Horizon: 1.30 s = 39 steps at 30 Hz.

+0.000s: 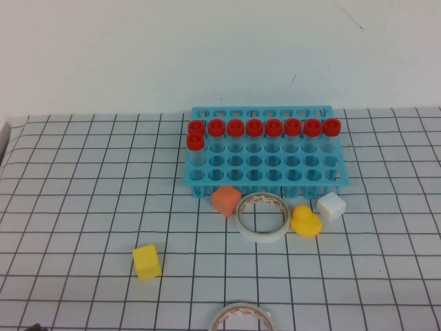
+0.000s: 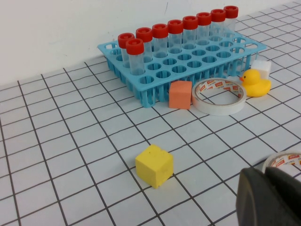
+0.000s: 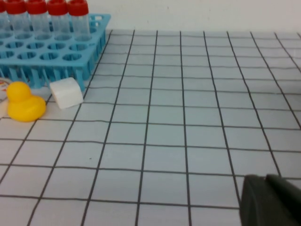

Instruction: Place the test tubes

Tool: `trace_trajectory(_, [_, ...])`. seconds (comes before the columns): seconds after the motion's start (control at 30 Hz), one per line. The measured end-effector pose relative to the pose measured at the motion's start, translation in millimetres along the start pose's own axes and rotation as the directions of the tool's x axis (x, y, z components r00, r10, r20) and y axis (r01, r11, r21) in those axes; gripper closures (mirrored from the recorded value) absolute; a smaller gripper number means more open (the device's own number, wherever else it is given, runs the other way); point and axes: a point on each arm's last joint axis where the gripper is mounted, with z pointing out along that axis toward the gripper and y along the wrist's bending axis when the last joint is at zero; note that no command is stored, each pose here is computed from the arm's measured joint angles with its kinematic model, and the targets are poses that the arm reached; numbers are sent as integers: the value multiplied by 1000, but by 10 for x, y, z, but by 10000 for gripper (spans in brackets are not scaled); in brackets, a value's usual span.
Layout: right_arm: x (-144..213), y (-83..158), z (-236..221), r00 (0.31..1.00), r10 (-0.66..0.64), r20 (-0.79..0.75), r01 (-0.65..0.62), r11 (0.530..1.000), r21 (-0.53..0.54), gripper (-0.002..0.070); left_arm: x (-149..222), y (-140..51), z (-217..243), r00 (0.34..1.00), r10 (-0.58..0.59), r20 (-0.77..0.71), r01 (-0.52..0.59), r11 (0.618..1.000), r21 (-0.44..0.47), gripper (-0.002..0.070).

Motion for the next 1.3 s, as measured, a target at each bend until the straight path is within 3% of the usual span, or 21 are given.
trace_trajectory(0.53, [15, -4, -5, 998, 61, -27, -61, 998, 5, 678, 0, 0, 0, 1000, 0, 0, 0, 1000, 0, 676])
trace_trajectory(1.3, [16, -4, -6, 999, -32, -31, 32, 999, 3, 678, 0, 0, 0, 1000, 0, 0, 0, 1000, 0, 676])
